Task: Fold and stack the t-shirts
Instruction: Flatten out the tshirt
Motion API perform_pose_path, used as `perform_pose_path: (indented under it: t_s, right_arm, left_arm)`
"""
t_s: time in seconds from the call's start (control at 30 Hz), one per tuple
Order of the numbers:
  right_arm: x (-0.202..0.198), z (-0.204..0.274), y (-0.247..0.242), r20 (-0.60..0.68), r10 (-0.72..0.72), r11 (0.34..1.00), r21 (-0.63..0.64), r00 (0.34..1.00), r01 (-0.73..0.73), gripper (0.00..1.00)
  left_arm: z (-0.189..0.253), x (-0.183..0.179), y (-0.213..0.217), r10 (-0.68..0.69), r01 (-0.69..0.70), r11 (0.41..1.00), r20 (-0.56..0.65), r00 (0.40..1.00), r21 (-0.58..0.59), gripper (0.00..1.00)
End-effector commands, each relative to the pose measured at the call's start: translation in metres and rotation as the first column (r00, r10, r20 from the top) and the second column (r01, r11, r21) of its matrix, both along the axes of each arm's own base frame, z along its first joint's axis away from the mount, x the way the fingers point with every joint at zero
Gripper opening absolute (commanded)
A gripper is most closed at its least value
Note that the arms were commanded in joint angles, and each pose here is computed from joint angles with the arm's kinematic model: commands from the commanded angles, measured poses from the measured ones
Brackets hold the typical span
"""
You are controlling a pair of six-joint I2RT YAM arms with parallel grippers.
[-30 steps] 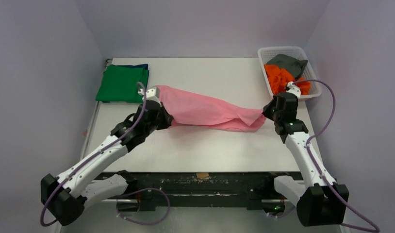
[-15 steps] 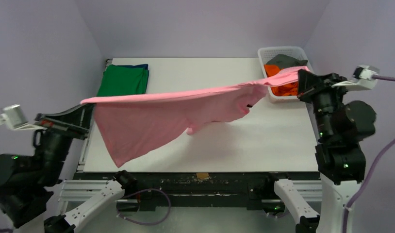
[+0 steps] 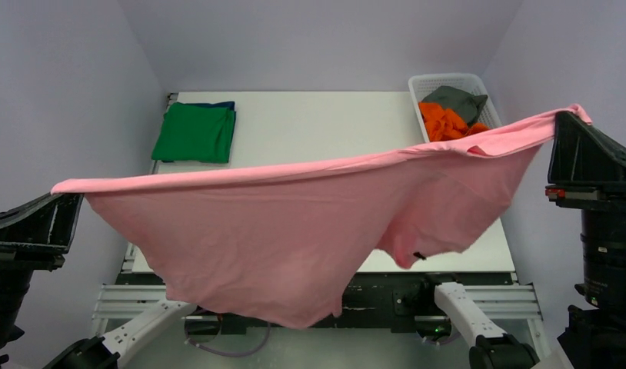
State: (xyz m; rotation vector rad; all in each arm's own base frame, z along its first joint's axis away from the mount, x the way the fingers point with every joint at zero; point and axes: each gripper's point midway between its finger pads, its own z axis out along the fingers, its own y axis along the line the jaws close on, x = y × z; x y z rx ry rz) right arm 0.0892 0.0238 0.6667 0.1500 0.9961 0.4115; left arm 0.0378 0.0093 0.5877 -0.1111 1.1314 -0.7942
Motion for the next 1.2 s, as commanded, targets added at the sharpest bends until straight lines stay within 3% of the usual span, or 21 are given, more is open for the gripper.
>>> perform_pose_path:
  t_s: [0.0, 0.17, 0.37, 0.43, 0.5, 0.57, 0.73, 0.77, 0.83, 0.87, 0.9, 0.93, 1.0, 1.03, 1.17]
  right_arm:
    - [0.048, -0.011, -0.007, -0.091, -0.061, 0.998, -0.030, 0.994, 0.059, 0.00]
    - [0.112, -0.047, -0.014, -0.206, -0.121, 0.993, -0.043, 0.971, 0.114, 0.00]
    - [0.229, -0.152, -0.027, -0.445, -0.208, 0.977, -0.058, 0.871, 0.204, 0.00]
    - [0.265, -0.198, -0.025, -0.516, -0.202, 0.978, -0.055, 0.833, 0.203, 0.00]
    - [0.301, -0.248, -0.022, -0.580, -0.191, 0.979, -0.052, 0.792, 0.198, 0.00]
    - [0.335, -0.302, -0.019, -0.650, -0.180, 0.980, -0.052, 0.739, 0.193, 0.00]
    - [0.428, -0.424, -0.008, -0.792, -0.153, 0.986, -0.079, 0.590, 0.150, 0.00]
    - [0.445, -0.444, -0.004, -0.811, -0.140, 0.988, -0.080, 0.568, 0.130, 0.00]
    - [0.472, -0.474, 0.002, -0.845, -0.126, 0.991, -0.084, 0.520, 0.104, 0.11]
    - [0.482, -0.484, 0.004, -0.859, -0.128, 0.991, -0.089, 0.495, 0.101, 0.18]
    - [0.488, -0.491, 0.005, -0.871, -0.135, 0.990, -0.102, 0.473, 0.095, 0.39]
    - [0.492, -0.493, 0.009, -0.874, -0.144, 0.989, -0.120, 0.465, 0.082, 0.52]
    - [0.493, -0.490, 0.012, -0.868, -0.182, 0.983, -0.165, 0.461, 0.078, 0.63]
    - [0.490, -0.487, 0.015, -0.864, -0.194, 0.981, -0.180, 0.464, 0.074, 0.64]
    - [0.467, -0.477, 0.025, -0.864, -0.224, 0.973, -0.223, 0.451, 0.057, 0.67]
  left_arm:
    - [-0.011, 0.030, -0.013, 0.048, -0.044, 0.997, -0.067, 0.997, 0.069, 0.00]
    - [-0.047, 0.093, -0.025, 0.212, -0.185, 0.972, -0.203, 0.956, 0.146, 0.00]
    - [-0.141, 0.194, -0.052, 0.476, -0.357, 0.870, -0.391, 0.788, 0.341, 0.00]
    - [-0.187, 0.231, -0.064, 0.497, -0.326, 0.858, -0.484, 0.720, 0.396, 0.00]
    - [-0.245, 0.279, -0.081, 0.425, -0.215, 0.896, -0.613, 0.666, 0.388, 0.00]
    - [-0.304, 0.330, -0.082, 0.426, -0.173, 0.899, -0.708, 0.563, 0.403, 0.00]
    - [-0.408, 0.430, -0.092, 0.410, -0.045, 0.905, -0.842, 0.352, 0.422, 0.14]
    - [-0.423, 0.447, -0.092, 0.398, -0.030, 0.912, -0.861, 0.318, 0.410, 0.18]
    - [-0.434, 0.477, -0.093, 0.361, -0.007, 0.927, -0.891, 0.274, 0.374, 0.41]
    - [-0.439, 0.484, -0.095, 0.342, 0.007, 0.935, -0.906, 0.249, 0.354, 0.48]
    - [-0.436, 0.489, -0.097, 0.329, 0.014, 0.939, -0.910, 0.251, 0.344, 0.54]
    - [-0.431, 0.493, -0.100, 0.322, 0.019, 0.940, -0.907, 0.270, 0.339, 0.59]
    - [-0.418, 0.495, -0.104, 0.299, 0.016, 0.947, -0.897, 0.326, 0.321, 0.93]
    - [-0.411, 0.493, -0.103, 0.296, 0.011, 0.948, -0.890, 0.347, 0.319, 0.99]
    - [-0.400, 0.466, -0.112, 0.233, 0.054, 0.961, -0.898, 0.373, 0.272, 1.00]
